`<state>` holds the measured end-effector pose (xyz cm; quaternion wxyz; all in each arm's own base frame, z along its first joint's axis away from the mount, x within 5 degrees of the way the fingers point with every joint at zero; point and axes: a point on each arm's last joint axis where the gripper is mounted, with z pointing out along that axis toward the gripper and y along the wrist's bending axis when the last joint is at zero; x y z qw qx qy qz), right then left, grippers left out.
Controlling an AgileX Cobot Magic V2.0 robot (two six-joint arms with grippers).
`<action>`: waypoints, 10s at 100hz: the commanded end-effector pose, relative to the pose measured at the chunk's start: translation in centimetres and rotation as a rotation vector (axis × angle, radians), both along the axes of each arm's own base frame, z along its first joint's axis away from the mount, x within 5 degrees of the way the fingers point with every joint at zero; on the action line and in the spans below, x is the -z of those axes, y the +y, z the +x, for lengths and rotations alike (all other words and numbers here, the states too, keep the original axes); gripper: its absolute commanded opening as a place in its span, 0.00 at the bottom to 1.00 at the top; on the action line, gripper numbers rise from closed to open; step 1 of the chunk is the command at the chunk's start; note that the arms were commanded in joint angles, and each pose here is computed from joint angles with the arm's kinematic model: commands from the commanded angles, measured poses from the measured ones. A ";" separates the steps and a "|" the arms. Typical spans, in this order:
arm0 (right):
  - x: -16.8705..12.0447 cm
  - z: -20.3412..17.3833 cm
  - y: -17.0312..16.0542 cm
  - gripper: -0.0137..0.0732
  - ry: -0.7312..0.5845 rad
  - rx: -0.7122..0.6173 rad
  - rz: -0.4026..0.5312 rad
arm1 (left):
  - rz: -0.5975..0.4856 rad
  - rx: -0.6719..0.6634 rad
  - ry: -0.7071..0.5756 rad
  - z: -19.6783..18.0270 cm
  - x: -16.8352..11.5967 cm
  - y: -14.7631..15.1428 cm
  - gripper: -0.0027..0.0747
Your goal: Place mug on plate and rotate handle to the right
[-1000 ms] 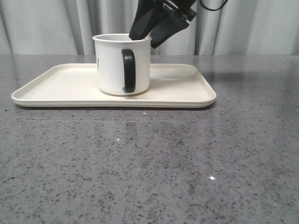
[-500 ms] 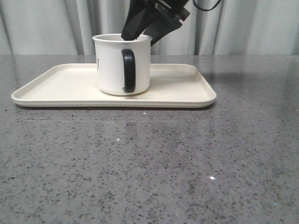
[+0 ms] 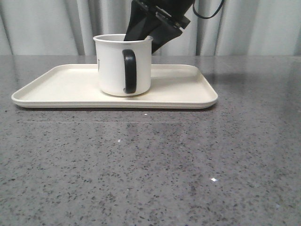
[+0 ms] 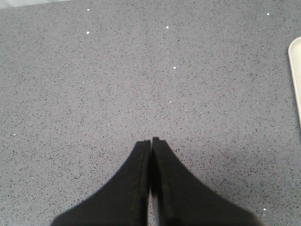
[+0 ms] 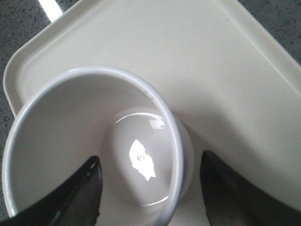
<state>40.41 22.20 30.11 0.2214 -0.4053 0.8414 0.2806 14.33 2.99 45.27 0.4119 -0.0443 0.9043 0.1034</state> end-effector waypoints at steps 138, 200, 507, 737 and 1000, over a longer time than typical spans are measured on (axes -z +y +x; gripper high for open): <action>-9.6 -2.8 -0.1 0.09 -0.451 -0.377 -0.057 | -0.017 0.016 -0.102 0.0 -1.2 -0.3 0.01; -8.7 -4.1 2.3 0.09 -0.560 -0.548 -0.197 | -0.017 0.016 -0.102 0.0 -1.2 -0.3 0.01; -4.2 -4.4 4.4 0.10 -0.483 -0.686 -0.236 | -0.027 0.021 -0.101 0.0 -1.2 -0.4 0.01; -8.5 -5.3 4.2 0.51 -0.579 -0.614 -0.167 | -0.044 0.029 -0.097 0.1 -1.1 -0.5 0.01; -16.6 -19.2 -24.9 0.08 -0.825 0.701 0.335 | -0.063 0.064 -0.250 2.0 -2.0 -0.7 0.01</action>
